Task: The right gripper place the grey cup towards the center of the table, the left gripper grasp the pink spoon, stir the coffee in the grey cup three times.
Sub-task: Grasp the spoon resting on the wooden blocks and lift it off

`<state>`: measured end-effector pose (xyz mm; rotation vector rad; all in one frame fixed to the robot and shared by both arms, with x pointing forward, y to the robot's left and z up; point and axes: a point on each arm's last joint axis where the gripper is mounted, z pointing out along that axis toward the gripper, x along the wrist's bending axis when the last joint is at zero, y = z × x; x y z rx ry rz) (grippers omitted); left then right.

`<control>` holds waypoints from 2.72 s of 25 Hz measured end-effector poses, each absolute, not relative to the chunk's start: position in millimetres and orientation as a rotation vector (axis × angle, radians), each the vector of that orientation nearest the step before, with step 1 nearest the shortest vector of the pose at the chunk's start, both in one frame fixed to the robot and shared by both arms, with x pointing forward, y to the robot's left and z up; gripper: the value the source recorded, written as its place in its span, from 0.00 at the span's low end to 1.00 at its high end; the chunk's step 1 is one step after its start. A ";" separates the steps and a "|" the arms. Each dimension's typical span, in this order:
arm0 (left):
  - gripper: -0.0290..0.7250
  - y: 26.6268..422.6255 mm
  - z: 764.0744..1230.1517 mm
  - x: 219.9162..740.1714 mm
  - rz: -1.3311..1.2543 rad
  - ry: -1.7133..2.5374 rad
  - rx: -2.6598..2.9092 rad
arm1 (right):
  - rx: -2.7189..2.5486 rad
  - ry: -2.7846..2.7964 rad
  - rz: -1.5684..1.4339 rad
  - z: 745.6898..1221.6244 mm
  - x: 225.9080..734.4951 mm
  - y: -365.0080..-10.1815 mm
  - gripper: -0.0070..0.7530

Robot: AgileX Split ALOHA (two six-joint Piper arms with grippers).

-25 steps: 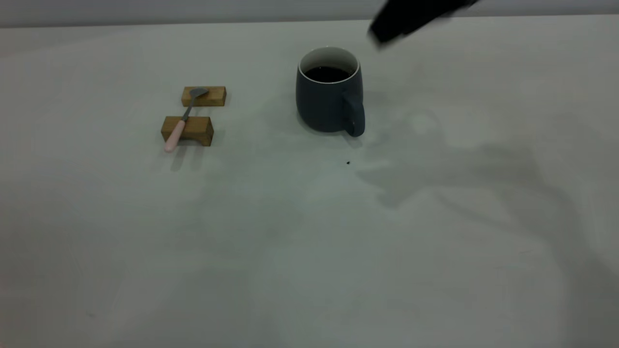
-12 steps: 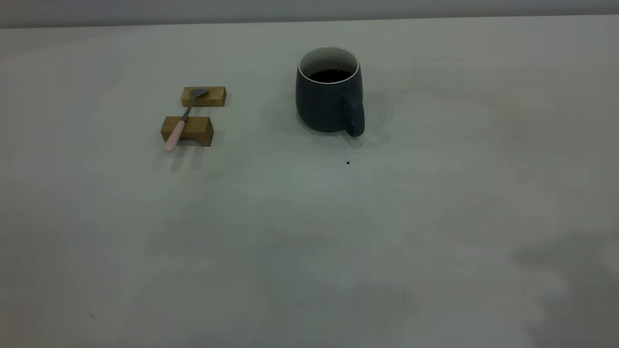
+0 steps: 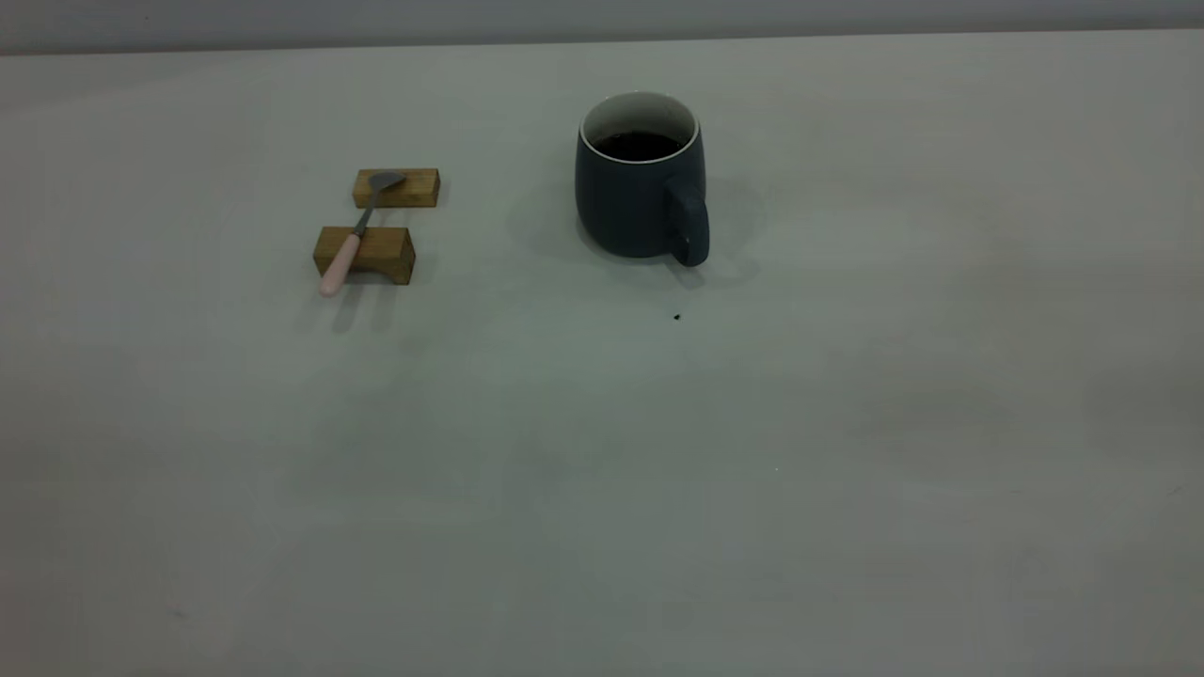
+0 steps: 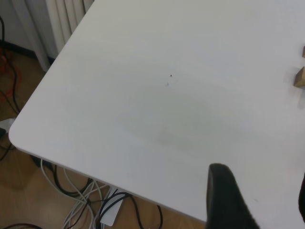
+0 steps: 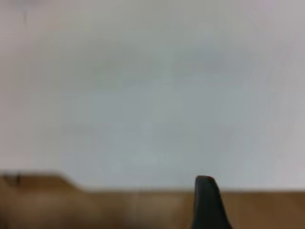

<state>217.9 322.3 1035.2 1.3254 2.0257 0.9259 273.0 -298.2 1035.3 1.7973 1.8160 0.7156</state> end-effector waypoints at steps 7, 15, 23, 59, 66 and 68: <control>0.63 322.3 1035.2 217.9 0.926 2.026 1.325 | 1.695 1.669 0.866 1038.7 246.4 -301.9 0.69; 0.63 322.3 1035.2 217.9 0.926 2.026 1.325 | 1.658 1.627 0.911 1038.5 237.2 -302.9 0.65; 0.63 322.3 1035.2 217.9 0.926 2.026 1.325 | 1.658 1.627 0.911 1038.5 237.2 -302.9 0.62; 0.77 255.7 948.2 570.1 0.173 2.185 2.163 | 1.658 1.627 0.911 1038.5 237.2 -302.9 0.33; 0.77 218.6 893.0 620.7 0.090 2.167 2.213 | 1.658 1.627 0.911 1038.5 237.2 -302.9 0.33; 0.77 213.8 879.9 628.4 0.057 2.181 2.201 | 1.658 1.627 0.911 1038.5 237.2 -302.9 0.33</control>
